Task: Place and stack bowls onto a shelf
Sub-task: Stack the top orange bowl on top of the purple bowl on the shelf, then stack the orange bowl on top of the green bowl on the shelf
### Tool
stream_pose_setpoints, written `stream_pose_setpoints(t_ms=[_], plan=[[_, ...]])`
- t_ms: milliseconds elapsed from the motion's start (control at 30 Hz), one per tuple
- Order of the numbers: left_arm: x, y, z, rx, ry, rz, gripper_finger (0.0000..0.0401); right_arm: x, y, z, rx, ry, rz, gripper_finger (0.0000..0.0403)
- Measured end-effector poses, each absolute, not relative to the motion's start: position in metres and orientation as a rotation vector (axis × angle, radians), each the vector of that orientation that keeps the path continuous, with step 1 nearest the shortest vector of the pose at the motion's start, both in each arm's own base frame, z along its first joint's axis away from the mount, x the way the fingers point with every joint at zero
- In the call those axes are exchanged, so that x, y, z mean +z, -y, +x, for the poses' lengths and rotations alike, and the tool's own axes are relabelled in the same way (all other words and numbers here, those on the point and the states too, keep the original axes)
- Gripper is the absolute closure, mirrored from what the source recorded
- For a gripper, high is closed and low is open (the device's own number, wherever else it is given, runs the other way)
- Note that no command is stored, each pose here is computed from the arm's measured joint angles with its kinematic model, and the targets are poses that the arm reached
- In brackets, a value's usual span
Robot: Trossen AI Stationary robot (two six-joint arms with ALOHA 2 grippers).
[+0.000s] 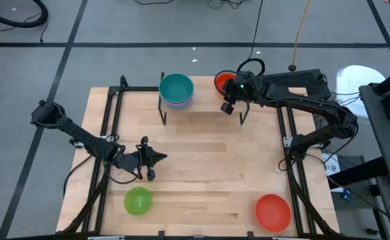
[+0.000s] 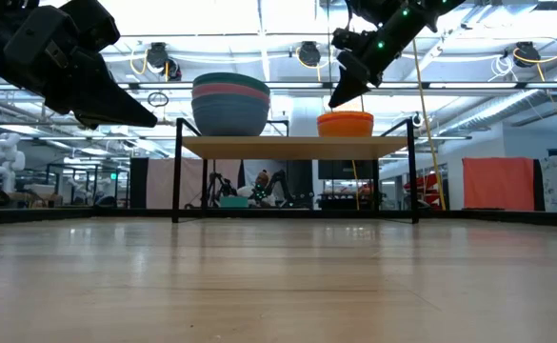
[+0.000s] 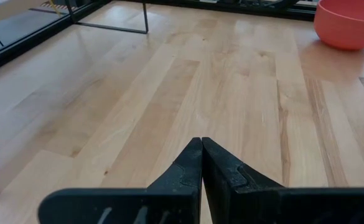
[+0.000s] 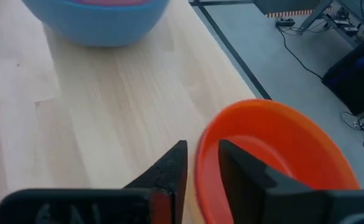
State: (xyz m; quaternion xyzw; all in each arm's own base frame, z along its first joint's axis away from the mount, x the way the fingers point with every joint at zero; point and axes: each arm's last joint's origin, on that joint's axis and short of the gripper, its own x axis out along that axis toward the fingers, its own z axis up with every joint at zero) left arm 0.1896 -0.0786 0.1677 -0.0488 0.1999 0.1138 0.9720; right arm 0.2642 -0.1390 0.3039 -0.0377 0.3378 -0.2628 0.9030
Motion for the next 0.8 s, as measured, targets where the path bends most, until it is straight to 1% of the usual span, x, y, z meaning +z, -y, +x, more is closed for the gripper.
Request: stream_pose_setpoints(t_ms=[133, 267, 433, 533, 800], plan=[[0.168, 0.079, 0.19, 0.23, -0.404, -0.098, 0.0391, 0.311, 0.132, 0.265, -0.531, -0.661, -0.09, 0.0304], [0.168, 0.079, 0.19, 0.229, -0.404, -0.098, 0.0391, 0.317, 0.123, 0.263, -0.552, -0.644, -0.115, 0.0303], [0.168, 0.079, 0.19, 0.23, -0.404, -0.098, 0.0391, 0.325, 0.11, 0.26, -0.528, -0.618, -0.104, 0.0303], [0.168, 0.079, 0.19, 0.23, -0.404, -0.098, 0.0391, 0.325, 0.099, 0.257, -0.498, -0.643, -0.085, 0.0303], [0.168, 0.079, 0.19, 0.226, -0.406, -0.08, 0.0391, 0.317, 0.051, 0.241, -0.467, -0.825, 0.012, 0.0303]])
